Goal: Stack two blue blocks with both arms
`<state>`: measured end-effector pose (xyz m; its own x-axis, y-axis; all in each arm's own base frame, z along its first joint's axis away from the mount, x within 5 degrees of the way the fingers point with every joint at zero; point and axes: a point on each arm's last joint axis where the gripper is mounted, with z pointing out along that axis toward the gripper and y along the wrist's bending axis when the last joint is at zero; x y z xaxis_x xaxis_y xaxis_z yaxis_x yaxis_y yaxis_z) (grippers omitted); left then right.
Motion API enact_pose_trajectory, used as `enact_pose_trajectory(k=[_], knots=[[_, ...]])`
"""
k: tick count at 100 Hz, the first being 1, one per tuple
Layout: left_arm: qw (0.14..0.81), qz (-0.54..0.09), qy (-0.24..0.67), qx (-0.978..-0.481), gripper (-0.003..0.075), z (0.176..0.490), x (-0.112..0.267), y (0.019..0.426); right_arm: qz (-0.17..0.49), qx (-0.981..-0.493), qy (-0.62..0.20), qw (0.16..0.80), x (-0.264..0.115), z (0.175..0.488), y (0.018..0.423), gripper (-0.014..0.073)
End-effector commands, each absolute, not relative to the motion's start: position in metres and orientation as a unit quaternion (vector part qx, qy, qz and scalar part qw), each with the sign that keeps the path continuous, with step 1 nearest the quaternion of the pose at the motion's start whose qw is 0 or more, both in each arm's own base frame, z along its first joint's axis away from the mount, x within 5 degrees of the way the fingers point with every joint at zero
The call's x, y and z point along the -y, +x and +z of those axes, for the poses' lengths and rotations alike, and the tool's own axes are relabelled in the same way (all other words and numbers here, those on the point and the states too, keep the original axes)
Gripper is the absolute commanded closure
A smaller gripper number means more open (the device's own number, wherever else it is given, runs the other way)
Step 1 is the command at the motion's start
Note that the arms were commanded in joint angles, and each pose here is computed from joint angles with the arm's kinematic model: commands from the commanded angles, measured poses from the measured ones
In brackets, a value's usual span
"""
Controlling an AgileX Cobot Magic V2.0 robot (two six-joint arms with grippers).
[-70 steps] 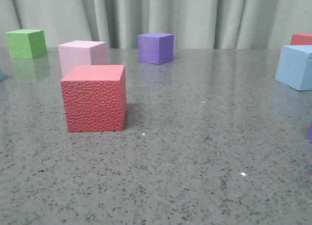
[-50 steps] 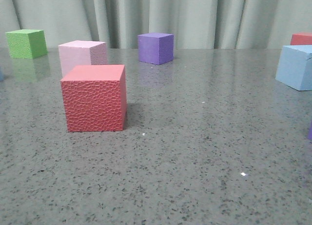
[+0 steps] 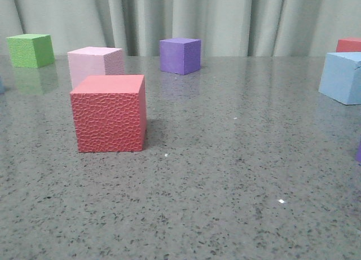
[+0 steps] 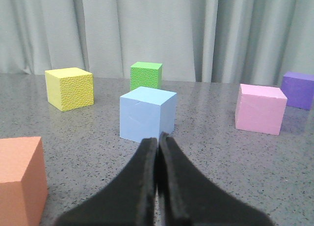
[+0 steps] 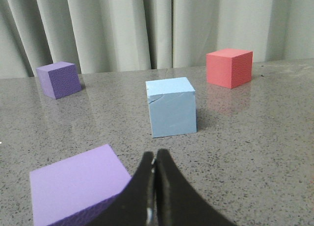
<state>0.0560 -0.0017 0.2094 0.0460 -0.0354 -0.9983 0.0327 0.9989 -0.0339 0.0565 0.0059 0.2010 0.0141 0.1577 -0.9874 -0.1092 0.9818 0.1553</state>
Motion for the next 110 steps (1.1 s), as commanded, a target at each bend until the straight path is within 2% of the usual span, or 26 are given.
enact_pose_trajectory(k=[1,40,56,82,110], knots=[[0.744,-0.032,0.000,-0.668,0.0739,0.203,0.002,0.055,0.092,-0.650,0.011,0.754,-0.006,0.216,0.053,0.0662],[0.745,-0.032,0.000,-0.667,0.0739,0.204,0.002,0.055,0.092,-0.644,0.010,0.759,-0.006,0.217,0.053,0.0662],[0.746,-0.039,-0.007,-0.665,0.0739,0.213,0.002,0.053,0.092,-0.641,0.010,0.762,-0.006,0.221,0.052,0.0662],[0.731,-0.063,-0.027,-0.679,0.0739,0.262,0.002,0.046,0.087,-0.657,0.015,0.749,-0.003,0.267,0.039,0.0662],[0.615,-0.060,-0.028,-0.786,0.0739,0.329,0.004,0.056,0.071,-0.753,0.025,0.653,-0.001,0.325,0.037,0.0662]])
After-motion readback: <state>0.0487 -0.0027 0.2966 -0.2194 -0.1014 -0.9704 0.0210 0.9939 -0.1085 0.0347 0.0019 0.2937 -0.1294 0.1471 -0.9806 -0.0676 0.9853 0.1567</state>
